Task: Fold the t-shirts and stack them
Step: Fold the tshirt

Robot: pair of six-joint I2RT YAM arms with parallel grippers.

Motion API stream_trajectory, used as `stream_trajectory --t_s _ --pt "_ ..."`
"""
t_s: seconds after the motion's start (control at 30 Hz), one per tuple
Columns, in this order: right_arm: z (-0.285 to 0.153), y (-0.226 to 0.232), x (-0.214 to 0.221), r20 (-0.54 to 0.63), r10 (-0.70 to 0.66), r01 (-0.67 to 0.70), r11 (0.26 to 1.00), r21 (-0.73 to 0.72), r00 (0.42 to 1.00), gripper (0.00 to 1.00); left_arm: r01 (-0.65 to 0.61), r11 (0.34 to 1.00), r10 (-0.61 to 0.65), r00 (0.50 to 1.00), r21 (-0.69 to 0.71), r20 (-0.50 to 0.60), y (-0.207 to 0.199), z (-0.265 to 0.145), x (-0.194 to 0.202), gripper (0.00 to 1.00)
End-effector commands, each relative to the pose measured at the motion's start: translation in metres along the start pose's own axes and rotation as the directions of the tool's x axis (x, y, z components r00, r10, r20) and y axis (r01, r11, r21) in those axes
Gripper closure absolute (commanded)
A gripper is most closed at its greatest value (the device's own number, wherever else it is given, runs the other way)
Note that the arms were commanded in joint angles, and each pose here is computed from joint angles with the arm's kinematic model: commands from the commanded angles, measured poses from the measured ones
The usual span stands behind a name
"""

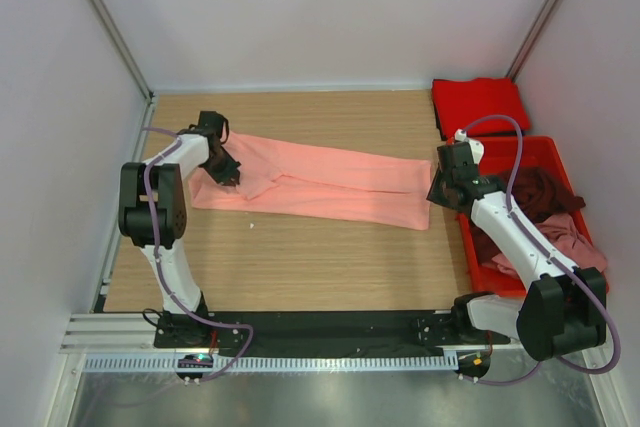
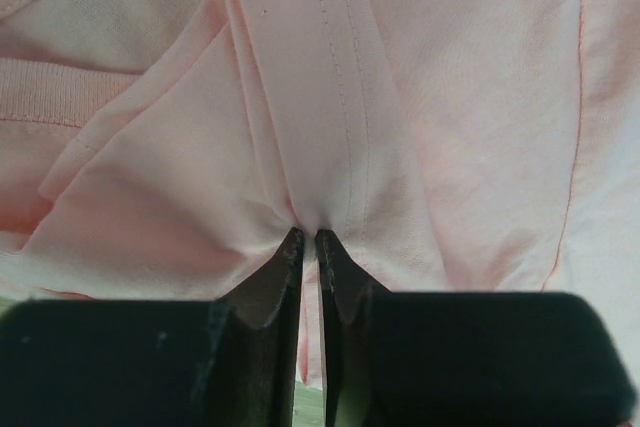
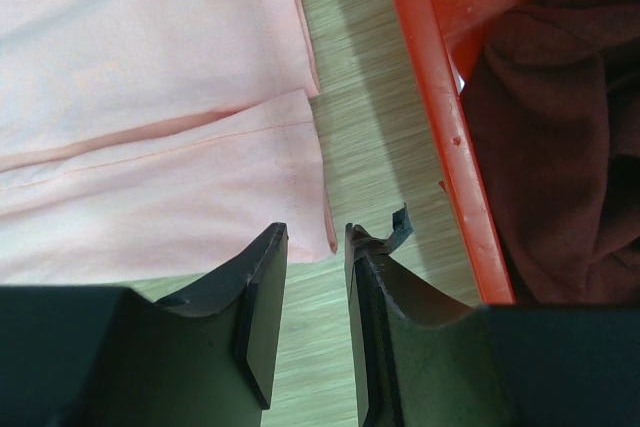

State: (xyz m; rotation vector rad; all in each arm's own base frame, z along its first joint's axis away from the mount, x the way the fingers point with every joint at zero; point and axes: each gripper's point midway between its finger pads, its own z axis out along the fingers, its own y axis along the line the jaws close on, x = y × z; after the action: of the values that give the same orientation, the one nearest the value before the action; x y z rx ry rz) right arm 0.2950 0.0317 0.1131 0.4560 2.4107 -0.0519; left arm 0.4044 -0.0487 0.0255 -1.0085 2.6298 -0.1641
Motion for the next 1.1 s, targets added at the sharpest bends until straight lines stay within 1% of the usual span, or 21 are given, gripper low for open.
stream_trajectory --t_s 0.0,0.33,0.43,0.47,0.57,0.67,0.83,1.07 --pt "-0.003 0.001 -0.013 0.052 0.001 -0.001 1.000 -0.003 0.999 0.63 0.005 0.999 -0.008 0.998 0.049 0.070 -0.017 -0.019 -0.020 0.89" --pt "-0.003 0.001 -0.013 0.050 0.004 -0.003 1.000 -0.005 0.999 0.63 0.010 0.998 -0.014 0.996 0.056 0.085 -0.021 -0.024 -0.024 0.90" --pt "-0.003 0.001 -0.012 0.050 0.001 -0.001 1.000 -0.006 0.999 0.64 0.009 0.998 -0.015 0.996 0.066 0.087 -0.025 -0.025 -0.026 0.96" --pt "-0.002 0.001 -0.012 0.048 0.003 -0.003 1.000 -0.005 0.999 0.63 0.008 0.998 -0.014 0.996 0.069 0.089 -0.027 -0.027 -0.026 0.99" --pt "-0.003 0.002 -0.015 0.052 0.004 -0.004 1.000 -0.007 0.999 0.63 0.005 0.996 -0.013 0.995 0.086 0.100 -0.034 -0.032 -0.030 1.00" --pt "-0.004 0.004 -0.016 0.055 0.005 -0.004 1.000 -0.012 0.998 0.63 -0.015 0.993 0.001 0.993 0.113 0.120 -0.046 -0.038 -0.037 1.00" --pt "-0.004 0.004 -0.016 0.056 0.005 -0.004 1.000 -0.014 0.998 0.63 -0.080 0.984 0.056 0.987 0.159 0.152 -0.072 -0.047 -0.046 1.00" --pt "-0.001 0.006 -0.016 0.052 0.003 -0.002 1.000 -0.019 0.999 0.63 -0.151 0.974 0.124 0.979 0.168 0.160 -0.090 -0.041 -0.045 1.00"
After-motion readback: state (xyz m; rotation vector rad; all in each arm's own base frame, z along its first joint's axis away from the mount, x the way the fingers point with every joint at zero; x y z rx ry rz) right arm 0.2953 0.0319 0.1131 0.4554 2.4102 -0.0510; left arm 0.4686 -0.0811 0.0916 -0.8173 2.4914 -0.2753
